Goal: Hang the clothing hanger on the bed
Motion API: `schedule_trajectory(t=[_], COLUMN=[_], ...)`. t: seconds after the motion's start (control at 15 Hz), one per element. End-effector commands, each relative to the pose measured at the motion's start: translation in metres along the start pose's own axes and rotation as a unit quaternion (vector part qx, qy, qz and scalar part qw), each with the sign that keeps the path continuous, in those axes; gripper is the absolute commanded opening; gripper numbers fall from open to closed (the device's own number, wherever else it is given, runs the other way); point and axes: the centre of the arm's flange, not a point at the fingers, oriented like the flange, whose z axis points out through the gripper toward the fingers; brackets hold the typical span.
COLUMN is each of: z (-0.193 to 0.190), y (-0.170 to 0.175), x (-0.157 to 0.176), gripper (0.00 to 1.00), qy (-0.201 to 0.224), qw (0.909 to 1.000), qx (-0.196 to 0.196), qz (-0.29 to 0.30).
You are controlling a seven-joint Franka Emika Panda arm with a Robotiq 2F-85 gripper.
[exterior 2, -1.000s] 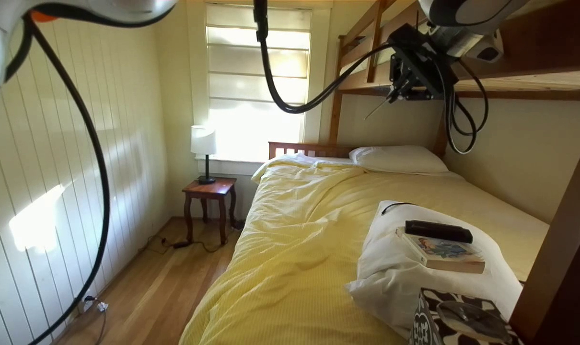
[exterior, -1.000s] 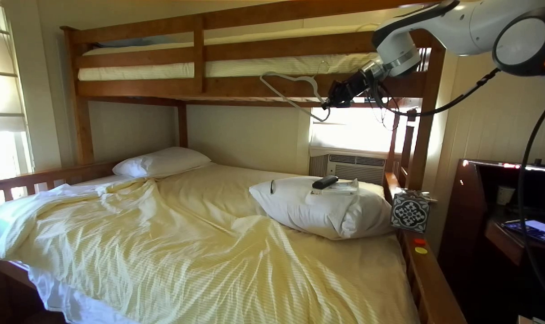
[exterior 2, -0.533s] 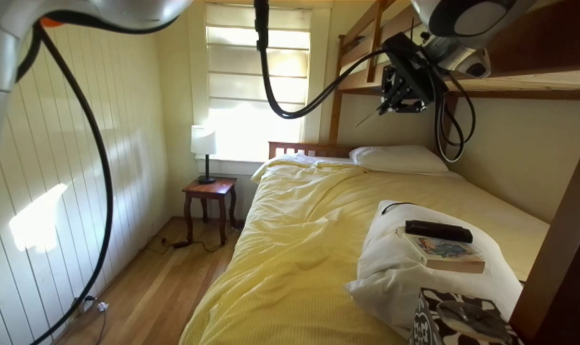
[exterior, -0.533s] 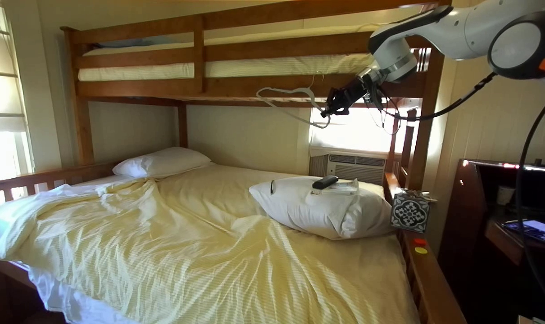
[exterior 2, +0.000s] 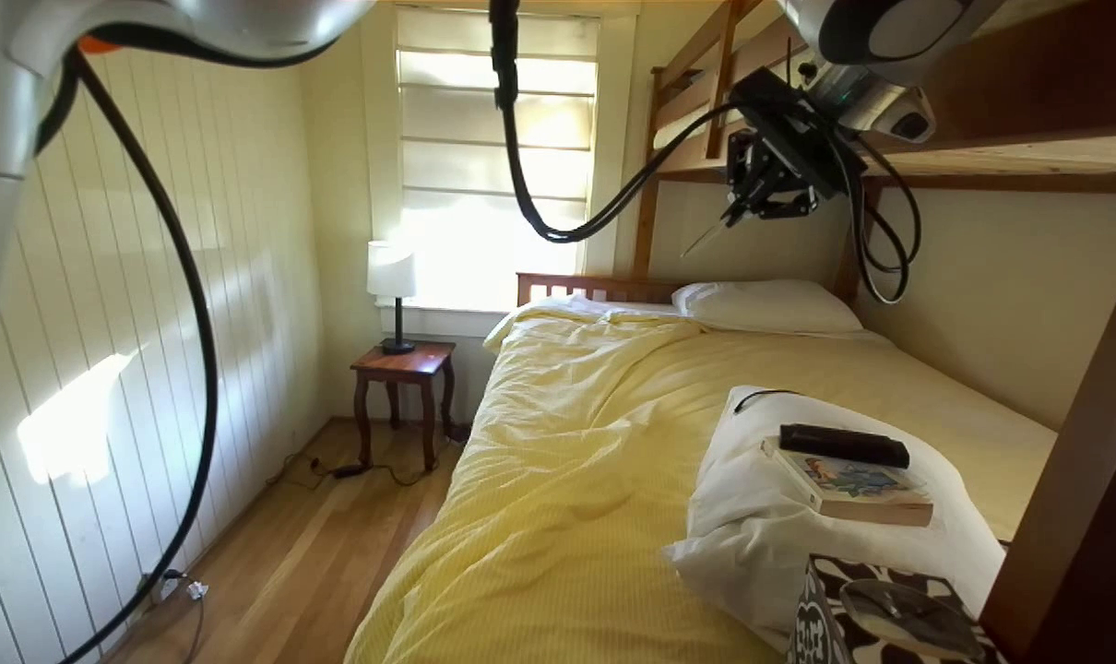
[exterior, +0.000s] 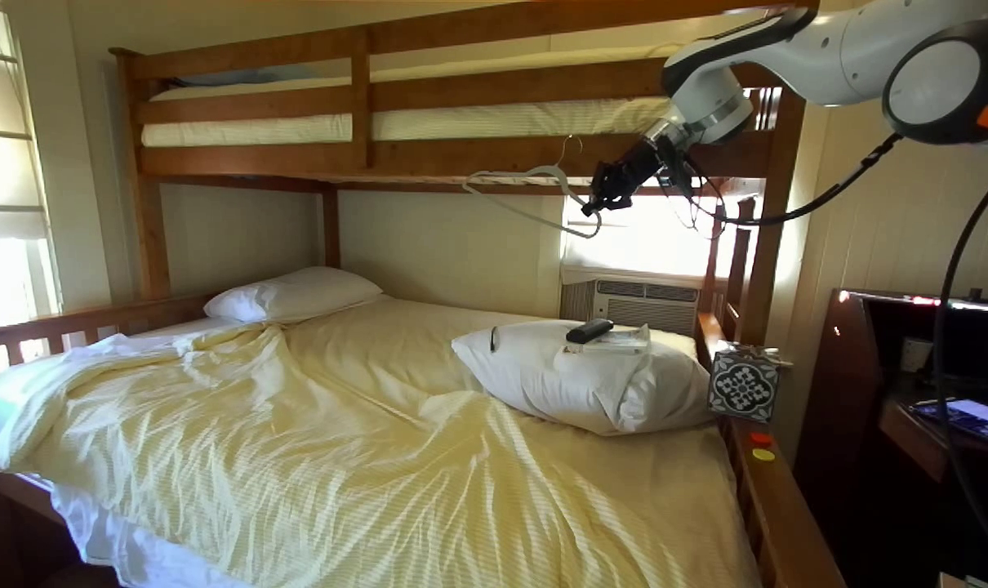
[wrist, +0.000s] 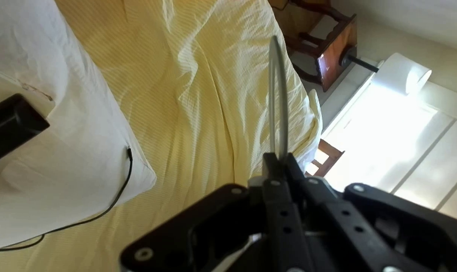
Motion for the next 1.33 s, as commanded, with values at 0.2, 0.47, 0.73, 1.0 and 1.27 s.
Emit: schedule_trajectory(t=[0.2,0.47,0.73,1.0,1.27], z=[-0.008,0.011,0.014,0.014,0.002], y=[-0.008,-0.029,-0.074,-0.103,-0.101], x=[0.003,0.018,0.041,0.065,0.084], gripper=[0.01,0.01,0.01,0.01,0.01], qy=[0.0,-0.011,0.017,0.032,0.033], qw=[0.9997,0.9989,0.9974,0.9959,0.9941], qx=[-0.007,-0.012,-0.012,-0.004,0.004], qz=[-0.025,-0.043,-0.07,-0.084,-0.104])
